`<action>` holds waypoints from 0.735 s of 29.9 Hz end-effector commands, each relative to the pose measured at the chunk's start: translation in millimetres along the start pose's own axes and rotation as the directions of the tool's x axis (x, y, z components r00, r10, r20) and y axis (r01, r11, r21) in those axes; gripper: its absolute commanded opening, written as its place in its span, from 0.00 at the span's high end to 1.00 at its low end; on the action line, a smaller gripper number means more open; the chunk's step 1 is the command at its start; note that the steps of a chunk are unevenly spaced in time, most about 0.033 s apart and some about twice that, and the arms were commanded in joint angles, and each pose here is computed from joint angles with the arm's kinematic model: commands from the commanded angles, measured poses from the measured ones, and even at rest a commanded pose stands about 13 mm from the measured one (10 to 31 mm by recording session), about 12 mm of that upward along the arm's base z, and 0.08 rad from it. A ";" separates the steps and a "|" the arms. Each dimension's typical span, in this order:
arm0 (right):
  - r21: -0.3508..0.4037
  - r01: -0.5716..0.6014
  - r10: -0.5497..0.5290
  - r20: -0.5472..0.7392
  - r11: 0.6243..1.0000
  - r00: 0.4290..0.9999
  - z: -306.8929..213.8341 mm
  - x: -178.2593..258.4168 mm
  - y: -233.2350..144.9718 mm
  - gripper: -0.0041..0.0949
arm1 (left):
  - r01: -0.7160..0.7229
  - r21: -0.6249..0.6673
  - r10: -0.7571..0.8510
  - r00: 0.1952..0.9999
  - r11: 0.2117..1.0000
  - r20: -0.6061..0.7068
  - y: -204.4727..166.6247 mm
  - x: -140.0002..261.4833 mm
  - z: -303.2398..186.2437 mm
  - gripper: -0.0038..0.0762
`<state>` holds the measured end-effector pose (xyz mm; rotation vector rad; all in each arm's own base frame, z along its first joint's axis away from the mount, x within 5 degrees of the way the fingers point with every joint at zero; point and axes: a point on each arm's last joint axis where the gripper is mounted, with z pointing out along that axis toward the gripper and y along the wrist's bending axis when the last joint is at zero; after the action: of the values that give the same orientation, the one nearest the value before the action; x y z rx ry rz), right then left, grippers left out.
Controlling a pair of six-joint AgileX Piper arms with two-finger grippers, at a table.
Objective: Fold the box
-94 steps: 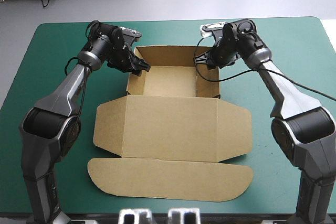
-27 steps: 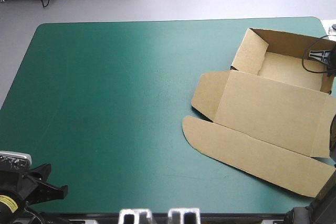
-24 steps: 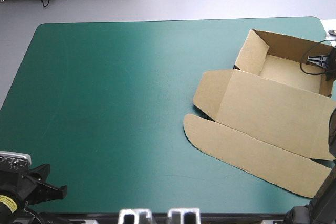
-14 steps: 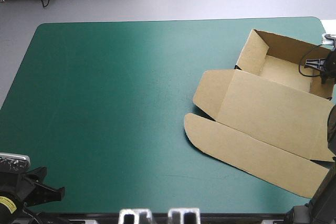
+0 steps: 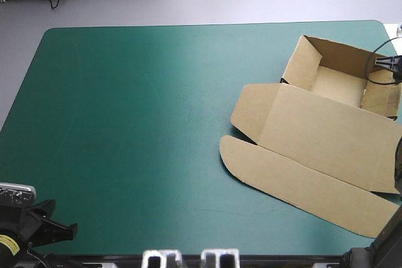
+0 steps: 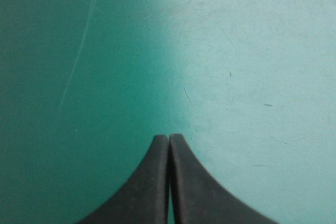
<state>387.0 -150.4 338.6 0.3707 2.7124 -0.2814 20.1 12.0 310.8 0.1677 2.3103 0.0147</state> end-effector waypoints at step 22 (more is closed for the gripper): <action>-0.312 0.164 -0.066 0.301 0.936 0.951 -149.8 205.4 42.3 0.98 | -0.034 0.094 0.019 0.988 0.995 0.150 -12.9 4.5 27.8 0.96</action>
<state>191.1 -39.8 383.3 0.1228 2.5534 0.1179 35.0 1.7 278.2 0.2131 2.2599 -0.0509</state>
